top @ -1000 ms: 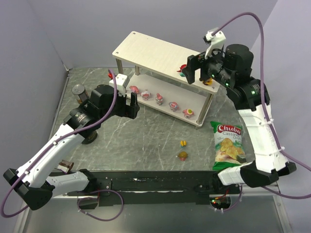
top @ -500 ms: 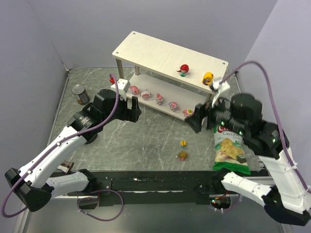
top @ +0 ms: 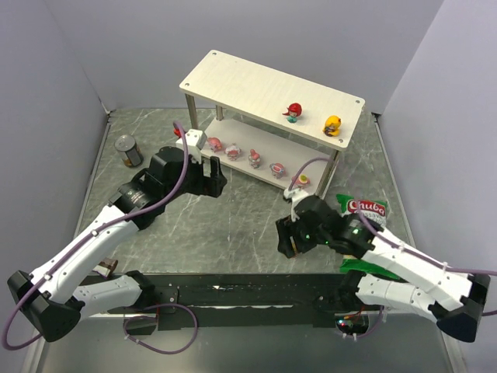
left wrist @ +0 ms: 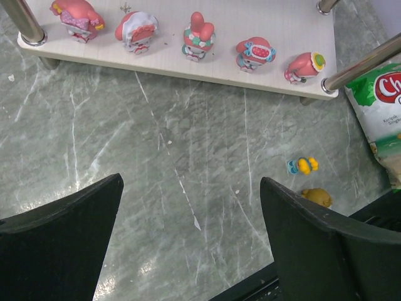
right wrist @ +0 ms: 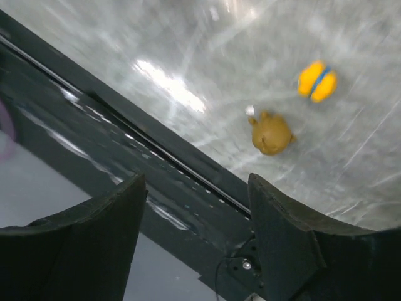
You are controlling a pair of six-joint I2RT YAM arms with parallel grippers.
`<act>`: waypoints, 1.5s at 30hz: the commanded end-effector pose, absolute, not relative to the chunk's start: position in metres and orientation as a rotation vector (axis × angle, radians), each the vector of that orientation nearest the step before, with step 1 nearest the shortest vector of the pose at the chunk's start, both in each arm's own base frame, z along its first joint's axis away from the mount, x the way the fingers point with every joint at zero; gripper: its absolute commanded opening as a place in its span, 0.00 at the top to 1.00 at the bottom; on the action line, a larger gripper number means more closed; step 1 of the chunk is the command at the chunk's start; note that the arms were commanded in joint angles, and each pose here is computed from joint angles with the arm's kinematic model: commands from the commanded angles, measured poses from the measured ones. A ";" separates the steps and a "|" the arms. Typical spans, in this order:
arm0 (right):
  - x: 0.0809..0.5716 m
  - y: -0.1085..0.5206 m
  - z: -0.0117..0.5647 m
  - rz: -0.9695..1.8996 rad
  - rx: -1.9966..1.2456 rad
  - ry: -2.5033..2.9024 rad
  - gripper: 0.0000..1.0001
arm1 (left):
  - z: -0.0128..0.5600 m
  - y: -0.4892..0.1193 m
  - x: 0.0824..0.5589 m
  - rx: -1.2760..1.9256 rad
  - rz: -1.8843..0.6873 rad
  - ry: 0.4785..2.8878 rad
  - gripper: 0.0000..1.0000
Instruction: Place and organize the plastic toys onto the shelf
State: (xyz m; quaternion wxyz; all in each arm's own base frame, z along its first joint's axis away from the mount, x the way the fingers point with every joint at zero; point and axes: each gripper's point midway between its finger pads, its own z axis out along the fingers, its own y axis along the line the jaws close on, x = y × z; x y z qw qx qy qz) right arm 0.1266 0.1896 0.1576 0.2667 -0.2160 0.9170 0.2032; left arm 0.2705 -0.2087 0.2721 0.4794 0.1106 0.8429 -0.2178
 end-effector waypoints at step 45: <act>0.132 0.178 0.057 0.292 0.054 2.827 0.39 | 0.270 -0.211 0.272 0.271 -0.552 2.039 0.04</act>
